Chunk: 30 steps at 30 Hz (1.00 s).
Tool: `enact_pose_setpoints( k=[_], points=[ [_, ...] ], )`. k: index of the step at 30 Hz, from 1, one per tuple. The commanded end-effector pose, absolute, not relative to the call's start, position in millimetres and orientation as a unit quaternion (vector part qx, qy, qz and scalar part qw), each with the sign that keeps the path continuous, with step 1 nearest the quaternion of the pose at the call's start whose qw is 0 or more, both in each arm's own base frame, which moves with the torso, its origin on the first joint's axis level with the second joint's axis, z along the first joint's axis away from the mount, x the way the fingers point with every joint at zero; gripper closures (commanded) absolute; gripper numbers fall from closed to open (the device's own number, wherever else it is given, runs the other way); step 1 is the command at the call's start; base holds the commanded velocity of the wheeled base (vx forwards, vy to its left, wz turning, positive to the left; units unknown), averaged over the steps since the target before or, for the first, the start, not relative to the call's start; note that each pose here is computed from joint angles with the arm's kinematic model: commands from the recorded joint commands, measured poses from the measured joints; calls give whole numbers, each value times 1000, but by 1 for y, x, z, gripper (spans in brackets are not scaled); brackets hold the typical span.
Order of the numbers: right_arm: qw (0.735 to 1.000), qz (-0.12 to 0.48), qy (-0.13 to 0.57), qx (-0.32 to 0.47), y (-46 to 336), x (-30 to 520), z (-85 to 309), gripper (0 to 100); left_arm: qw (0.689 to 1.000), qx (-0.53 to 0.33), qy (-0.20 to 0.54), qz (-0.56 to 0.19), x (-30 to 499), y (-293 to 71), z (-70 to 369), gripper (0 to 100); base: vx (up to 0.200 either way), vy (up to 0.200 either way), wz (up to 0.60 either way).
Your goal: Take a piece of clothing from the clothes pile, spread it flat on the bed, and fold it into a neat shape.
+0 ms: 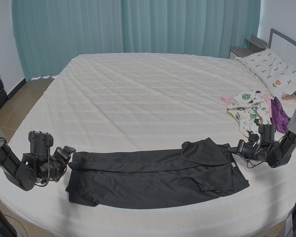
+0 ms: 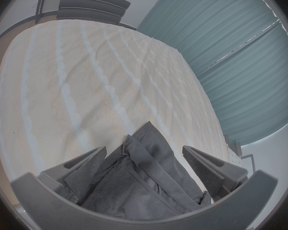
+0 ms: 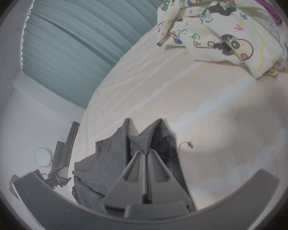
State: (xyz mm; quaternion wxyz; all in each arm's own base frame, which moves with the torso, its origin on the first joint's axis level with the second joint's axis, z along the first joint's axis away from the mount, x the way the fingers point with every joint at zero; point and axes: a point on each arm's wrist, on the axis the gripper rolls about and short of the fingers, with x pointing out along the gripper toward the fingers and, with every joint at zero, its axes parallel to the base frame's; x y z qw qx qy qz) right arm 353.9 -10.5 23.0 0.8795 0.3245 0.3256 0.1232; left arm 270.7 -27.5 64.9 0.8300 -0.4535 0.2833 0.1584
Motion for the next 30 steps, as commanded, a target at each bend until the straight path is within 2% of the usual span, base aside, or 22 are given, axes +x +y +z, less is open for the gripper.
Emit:
enact_pose_setpoints(
  k=[1, 14, 15, 20, 25, 30],
  points=[
    [882, 117, 319, 328, -19, 355, 25, 100, 829, -453, 286, 160, 271, -28, 63, 0, 0, 0, 0],
    [874, 124, 328, 337, -29, 354, 23, 100, 827, -456, 288, 157, 270, -30, 63, 0, 0, 0, 0],
    [874, 124, 328, 337, -29, 354, 23, 0, 829, -456, 285, 155, 272, -30, 64, 0, 0, 0, 0],
    [872, 124, 332, 338, -28, 353, 24, 0, 837, -453, 269, 148, 281, -29, 72, 0, 0, 0, 0],
    [872, 123, 332, 338, -28, 351, 23, 0, 858, -401, 288, 139, 297, -28, 59, 0, 0, 0, 0],
    [869, 121, 338, 340, -27, 347, 21, 0, 861, -388, 300, 136, 301, -30, 53, 0, 0, 0, 0]
  ],
)
